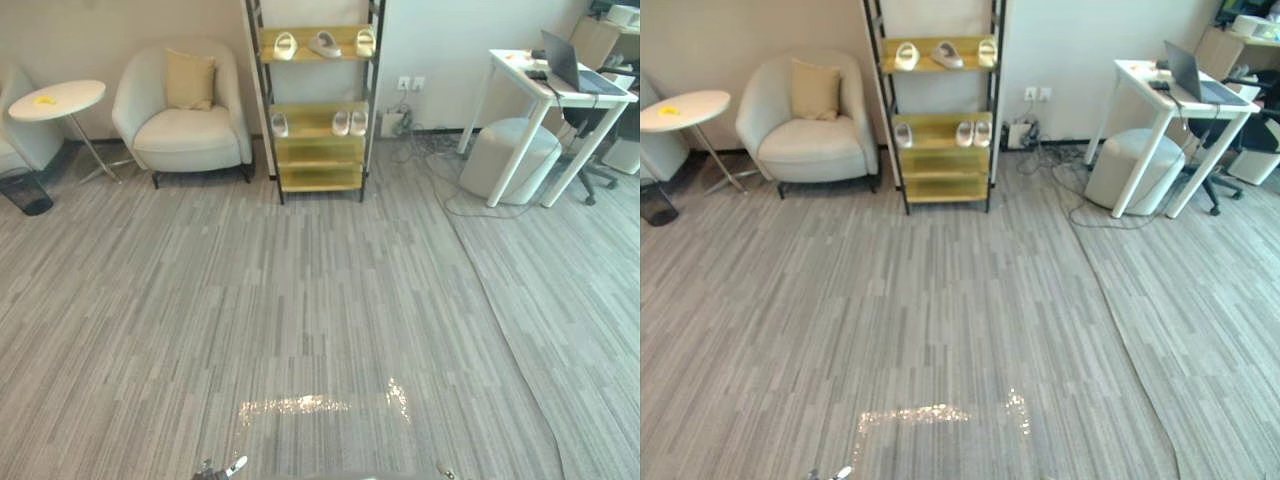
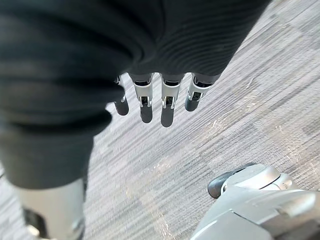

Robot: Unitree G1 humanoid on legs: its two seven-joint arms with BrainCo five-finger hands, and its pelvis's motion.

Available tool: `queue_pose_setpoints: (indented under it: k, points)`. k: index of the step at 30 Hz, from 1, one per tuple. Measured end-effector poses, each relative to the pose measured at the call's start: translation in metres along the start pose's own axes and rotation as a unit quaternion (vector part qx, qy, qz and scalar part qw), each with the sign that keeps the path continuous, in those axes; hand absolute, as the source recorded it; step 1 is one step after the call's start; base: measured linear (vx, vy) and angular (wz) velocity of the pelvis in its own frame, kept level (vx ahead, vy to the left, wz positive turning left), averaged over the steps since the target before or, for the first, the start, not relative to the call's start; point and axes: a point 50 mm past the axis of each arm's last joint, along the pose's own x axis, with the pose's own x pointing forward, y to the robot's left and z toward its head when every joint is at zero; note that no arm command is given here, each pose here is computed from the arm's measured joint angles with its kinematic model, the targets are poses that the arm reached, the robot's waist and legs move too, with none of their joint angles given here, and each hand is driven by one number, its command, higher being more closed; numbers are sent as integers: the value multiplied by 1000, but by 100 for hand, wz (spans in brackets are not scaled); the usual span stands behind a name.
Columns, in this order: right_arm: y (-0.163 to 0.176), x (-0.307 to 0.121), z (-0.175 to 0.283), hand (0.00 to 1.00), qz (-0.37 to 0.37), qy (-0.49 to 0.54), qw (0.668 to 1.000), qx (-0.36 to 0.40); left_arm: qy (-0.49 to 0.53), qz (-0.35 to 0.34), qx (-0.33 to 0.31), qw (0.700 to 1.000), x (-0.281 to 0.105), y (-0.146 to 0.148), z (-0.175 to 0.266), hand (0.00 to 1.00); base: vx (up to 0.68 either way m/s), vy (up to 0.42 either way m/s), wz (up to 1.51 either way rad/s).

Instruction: Organize the slippers on the shoe rack

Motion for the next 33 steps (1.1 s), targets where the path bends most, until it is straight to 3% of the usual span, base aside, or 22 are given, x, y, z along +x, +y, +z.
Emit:
queue_pose_setpoints:
  k: [12,20,33]
  points:
    - [34,3,24,0,37,-36,999,-9,-16,-8,9,1000,3,-7,11,0,19,-12,10]
    - [38,3,28,0,44,-44,997,-46,-20,-16,19,999,3,-10,13,0,5,-8,5]
    - [43,3,33,0,49,-54,996,-44,-37,-18,25,999,6,-10,26,0,-4,-7,3]
